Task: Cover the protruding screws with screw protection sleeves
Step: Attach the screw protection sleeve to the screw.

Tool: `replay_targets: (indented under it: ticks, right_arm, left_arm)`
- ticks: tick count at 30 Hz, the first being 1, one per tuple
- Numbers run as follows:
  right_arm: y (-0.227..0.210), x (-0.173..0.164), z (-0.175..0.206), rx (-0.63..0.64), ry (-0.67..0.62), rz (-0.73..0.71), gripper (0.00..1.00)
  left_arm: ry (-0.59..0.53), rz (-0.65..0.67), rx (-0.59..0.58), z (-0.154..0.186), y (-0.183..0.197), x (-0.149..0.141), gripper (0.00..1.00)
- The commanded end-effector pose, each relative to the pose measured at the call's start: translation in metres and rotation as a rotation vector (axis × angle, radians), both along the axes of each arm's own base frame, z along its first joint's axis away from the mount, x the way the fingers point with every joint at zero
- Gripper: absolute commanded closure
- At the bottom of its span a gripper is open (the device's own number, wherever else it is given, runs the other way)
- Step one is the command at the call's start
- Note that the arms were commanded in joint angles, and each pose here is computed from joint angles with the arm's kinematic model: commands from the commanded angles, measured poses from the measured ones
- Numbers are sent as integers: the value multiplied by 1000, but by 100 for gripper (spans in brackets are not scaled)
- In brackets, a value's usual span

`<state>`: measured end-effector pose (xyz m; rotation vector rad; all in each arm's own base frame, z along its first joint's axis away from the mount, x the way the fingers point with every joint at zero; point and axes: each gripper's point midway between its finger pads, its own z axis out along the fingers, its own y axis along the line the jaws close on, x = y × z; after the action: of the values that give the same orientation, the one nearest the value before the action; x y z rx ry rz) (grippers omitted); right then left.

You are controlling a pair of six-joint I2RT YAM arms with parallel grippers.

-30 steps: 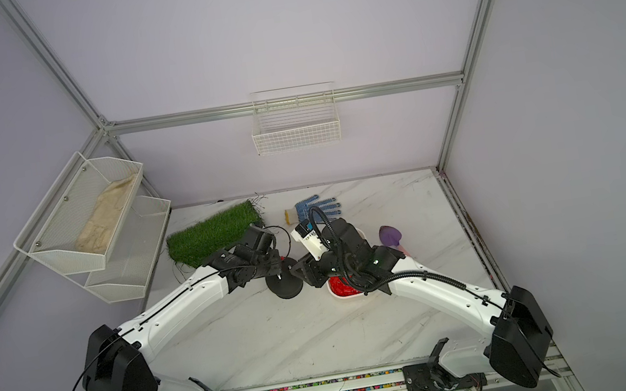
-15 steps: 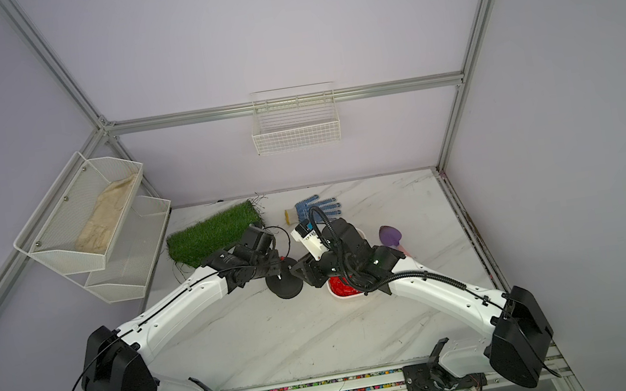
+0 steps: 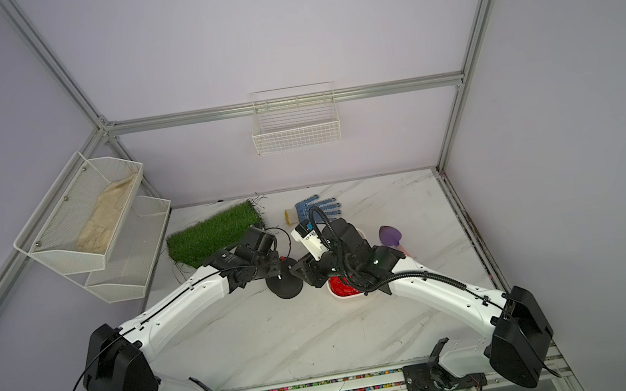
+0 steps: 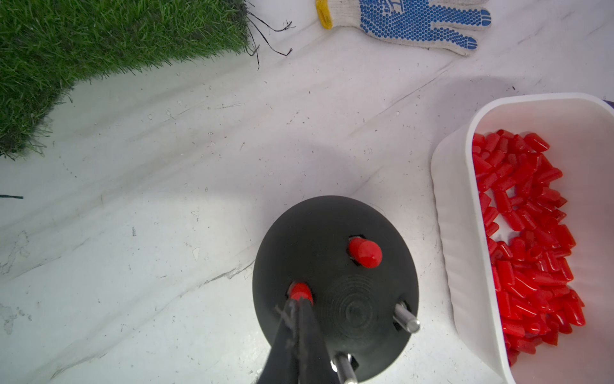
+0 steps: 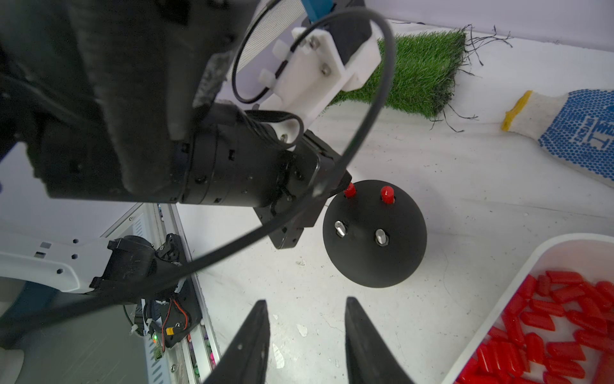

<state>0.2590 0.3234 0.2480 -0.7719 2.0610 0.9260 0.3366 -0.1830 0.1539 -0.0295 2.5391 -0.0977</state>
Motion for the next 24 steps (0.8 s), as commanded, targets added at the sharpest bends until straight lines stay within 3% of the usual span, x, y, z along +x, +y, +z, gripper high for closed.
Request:
replay_targets:
  ticks: [1,9,15,24]
  right_arm:
    - [0,-2,7,5,-23,4,60]
    - [-1,1,8,1,-28,-7,60]
    - [-3,0,15,14,-40,-13,60]
    - [-16,13,11,-16,-44,-126,59]
  left_arm:
    - [-20,18,-7,8,-4,8,95]
    - [-13,14,-12,7,-5,8,95]
    - [-47,4,-20,25,-5,10,93]
    - [-125,-20,-39,60,-4,10,78]
